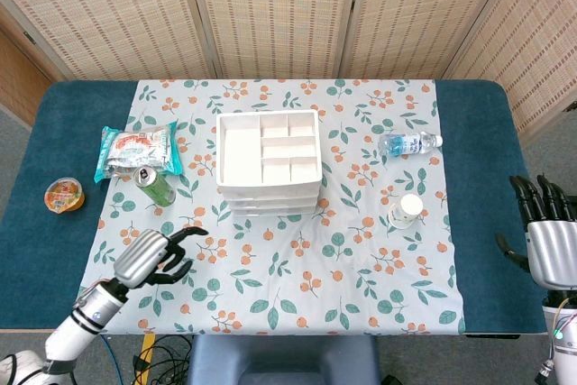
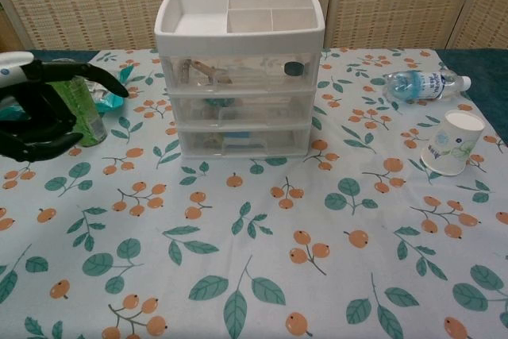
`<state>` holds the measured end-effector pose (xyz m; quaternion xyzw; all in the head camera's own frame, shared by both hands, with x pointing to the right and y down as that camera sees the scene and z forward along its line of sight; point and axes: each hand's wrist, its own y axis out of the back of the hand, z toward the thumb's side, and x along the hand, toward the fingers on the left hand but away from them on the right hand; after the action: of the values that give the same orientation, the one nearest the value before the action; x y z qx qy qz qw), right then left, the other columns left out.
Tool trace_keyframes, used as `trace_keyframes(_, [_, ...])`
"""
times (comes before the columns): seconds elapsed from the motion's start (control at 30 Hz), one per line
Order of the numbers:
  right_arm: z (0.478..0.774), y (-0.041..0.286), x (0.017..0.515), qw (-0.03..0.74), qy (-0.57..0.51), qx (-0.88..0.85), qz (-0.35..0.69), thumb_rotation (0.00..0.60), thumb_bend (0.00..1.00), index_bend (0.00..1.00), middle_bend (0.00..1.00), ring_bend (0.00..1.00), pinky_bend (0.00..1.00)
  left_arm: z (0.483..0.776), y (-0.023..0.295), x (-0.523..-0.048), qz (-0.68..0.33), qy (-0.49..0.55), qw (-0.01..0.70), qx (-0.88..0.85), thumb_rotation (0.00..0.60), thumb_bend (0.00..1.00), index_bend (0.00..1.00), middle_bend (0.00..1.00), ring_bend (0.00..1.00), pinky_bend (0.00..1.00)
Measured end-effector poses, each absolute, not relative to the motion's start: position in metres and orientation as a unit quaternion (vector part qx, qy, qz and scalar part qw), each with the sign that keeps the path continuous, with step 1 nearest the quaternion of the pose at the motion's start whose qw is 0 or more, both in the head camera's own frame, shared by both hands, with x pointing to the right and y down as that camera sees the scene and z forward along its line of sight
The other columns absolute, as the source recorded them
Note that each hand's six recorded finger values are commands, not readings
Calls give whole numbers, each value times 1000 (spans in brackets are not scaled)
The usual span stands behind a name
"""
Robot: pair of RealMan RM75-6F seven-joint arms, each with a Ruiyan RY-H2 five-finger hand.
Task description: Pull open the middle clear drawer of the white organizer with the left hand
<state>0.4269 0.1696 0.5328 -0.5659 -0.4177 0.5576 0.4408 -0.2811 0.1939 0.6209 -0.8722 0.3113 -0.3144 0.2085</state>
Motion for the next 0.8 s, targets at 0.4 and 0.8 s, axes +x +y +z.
trace_keyframes(0.4, [545,180,429,413,-408,-579,573,600,297,0,103,37,91,652,184,-206,-266,288,121,-912,600,475,94,896,966,1000])
trace_keyframes(0.8, [549,191,430,400,-404,-588,576,600,298,0,103,42,91,671,177,-172,-276,303,77,-909,600,475,87,897,968,1000])
